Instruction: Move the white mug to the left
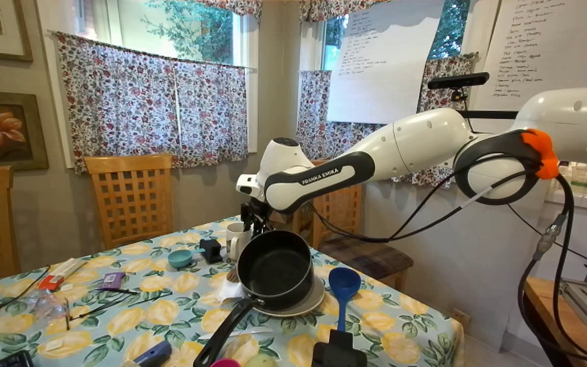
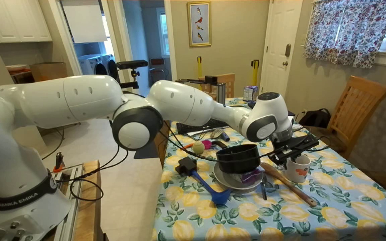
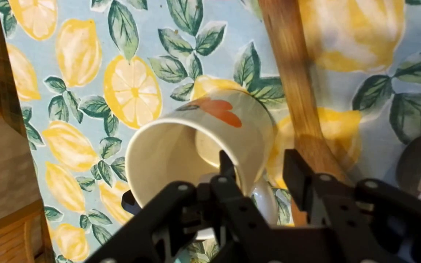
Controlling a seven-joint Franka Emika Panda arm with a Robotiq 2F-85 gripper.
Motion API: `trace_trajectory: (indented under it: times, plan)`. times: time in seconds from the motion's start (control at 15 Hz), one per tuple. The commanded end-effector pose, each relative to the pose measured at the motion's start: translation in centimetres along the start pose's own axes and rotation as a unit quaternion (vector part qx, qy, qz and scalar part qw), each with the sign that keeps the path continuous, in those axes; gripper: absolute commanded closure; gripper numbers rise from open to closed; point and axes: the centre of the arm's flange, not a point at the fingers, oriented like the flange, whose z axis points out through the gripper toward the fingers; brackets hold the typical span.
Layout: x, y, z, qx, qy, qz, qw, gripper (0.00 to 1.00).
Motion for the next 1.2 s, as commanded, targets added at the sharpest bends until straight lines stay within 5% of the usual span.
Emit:
trace_trajectory:
  times: [0.0, 0.07, 0.33, 0.67, 0.93, 1.13]
  plan:
    - [0.5, 4.0, 3.6, -0.004, 0.005, -0.007, 1.0, 0.9]
    - [0.5, 4.0, 3.6, -0.005, 0.005, -0.006, 1.0, 0.98]
    - [0.7, 4.1, 2.0, -0.008, 0.001, -0.002, 1.0, 0.98]
    - [2.8, 4.0, -8.7, -0.042, 0.043, -0.04, 0.9974, 0.98]
    - [6.8, 4.5, -16.7, -0.042, 0.135, -0.104, 0.9845, 0.98]
    - [11.0, 3.6, -21.4, -0.001, 0.181, -0.161, 0.9703, 0.98]
